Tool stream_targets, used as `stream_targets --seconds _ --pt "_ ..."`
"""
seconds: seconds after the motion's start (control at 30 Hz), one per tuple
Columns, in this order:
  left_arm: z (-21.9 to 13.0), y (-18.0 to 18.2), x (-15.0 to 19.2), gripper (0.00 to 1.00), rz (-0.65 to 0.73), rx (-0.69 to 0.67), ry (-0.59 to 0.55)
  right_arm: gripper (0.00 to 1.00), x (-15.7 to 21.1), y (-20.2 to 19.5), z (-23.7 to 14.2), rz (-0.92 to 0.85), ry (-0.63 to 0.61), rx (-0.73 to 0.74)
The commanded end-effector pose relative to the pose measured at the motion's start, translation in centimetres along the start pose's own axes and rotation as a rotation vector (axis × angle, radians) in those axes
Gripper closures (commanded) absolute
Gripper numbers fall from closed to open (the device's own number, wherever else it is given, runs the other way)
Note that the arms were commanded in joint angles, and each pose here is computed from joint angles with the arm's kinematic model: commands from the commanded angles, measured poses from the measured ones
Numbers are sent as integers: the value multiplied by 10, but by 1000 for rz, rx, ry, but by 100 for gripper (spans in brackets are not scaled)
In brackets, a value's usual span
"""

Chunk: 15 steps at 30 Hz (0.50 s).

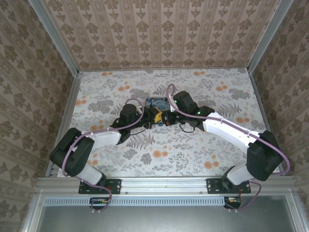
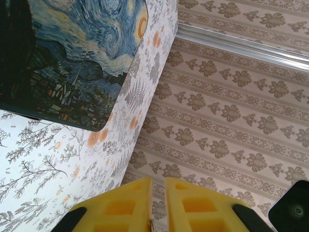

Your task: Unlock a padlock with a key

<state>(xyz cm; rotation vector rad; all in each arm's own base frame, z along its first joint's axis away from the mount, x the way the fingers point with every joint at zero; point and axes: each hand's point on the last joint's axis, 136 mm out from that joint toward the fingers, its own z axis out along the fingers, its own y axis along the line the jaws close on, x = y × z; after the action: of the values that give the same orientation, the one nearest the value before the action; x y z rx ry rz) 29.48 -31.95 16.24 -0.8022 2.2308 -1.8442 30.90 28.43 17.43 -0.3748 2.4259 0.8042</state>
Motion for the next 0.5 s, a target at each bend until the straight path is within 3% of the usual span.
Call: stream_targets --seconds 0.0,0.47 --pt "0 4 -1 87 19 1 -7 100 -6 4 -9 4 -30 -23" --pt "1 8 -3 100 46 -20 -20 100 -5 2 -12 16 -39 -29"
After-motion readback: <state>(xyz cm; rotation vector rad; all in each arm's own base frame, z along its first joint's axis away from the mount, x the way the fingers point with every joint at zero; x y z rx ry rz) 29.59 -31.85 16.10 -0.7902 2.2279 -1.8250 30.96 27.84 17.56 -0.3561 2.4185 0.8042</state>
